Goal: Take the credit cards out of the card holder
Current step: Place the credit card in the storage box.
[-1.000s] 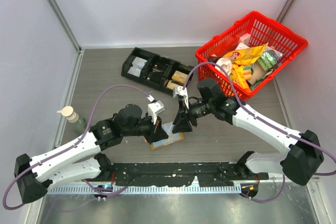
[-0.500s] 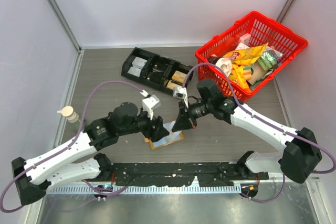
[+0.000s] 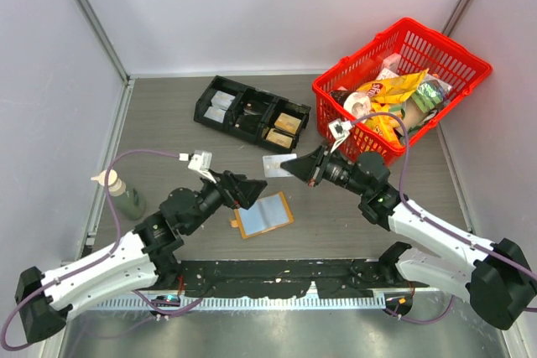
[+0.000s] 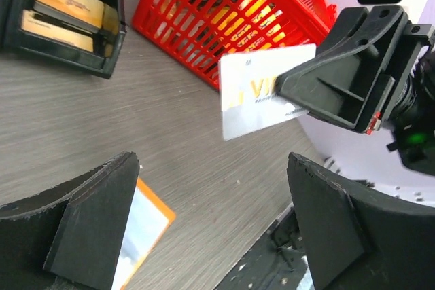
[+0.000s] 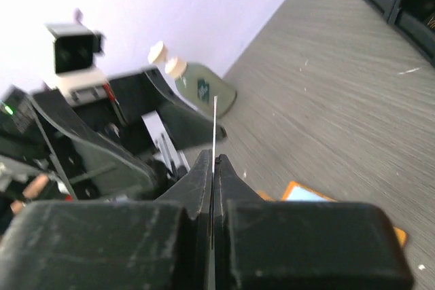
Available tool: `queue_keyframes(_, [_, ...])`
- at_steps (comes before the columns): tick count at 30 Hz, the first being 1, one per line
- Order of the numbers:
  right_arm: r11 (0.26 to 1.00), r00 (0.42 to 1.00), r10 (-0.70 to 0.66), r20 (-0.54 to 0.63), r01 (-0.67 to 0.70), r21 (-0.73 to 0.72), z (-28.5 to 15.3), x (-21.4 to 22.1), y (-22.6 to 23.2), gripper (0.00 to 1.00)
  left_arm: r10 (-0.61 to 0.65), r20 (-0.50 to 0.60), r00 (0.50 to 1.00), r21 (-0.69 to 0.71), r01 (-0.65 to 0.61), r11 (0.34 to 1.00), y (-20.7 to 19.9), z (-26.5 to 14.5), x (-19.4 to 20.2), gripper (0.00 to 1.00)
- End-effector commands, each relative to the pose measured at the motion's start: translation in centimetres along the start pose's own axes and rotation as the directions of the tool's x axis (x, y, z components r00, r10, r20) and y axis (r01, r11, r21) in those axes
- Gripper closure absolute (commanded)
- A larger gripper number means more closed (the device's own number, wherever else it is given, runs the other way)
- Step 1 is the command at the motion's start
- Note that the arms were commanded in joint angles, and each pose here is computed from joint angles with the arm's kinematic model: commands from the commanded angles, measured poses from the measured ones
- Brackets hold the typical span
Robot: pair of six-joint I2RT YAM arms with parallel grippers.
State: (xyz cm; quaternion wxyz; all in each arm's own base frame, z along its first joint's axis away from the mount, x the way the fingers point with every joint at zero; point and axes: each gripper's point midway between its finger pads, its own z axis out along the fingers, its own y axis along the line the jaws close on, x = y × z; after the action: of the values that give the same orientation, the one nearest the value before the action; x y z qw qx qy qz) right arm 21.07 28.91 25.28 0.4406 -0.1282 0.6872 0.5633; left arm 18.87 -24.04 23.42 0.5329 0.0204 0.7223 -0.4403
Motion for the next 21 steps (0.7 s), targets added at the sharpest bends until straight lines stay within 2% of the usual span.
queue_keyframes(1, [0.986,0.942,0.163,0.293,-0.143,-0.09,-0.5,-6.1,2.4,0.99,-0.193,0.155,0.969,0.165,0.167,0.972,-3.9,1.3,-3.9,0.08])
queue_keyframes(7, [0.964,0.913,0.259,0.316,-0.223,-0.146,-0.8,-6.0,2.4,0.99,-0.253,0.159,0.954,0.22,0.216,0.951,-4.8,2.6,-3.7,0.12])
queue_keyframes(21, [0.945,0.888,0.324,0.325,-0.284,-0.164,-1.2,-5.5,1.9,0.99,-0.366,0.213,0.906,0.27,0.305,0.913,-5.5,4.1,-4.9,0.32])
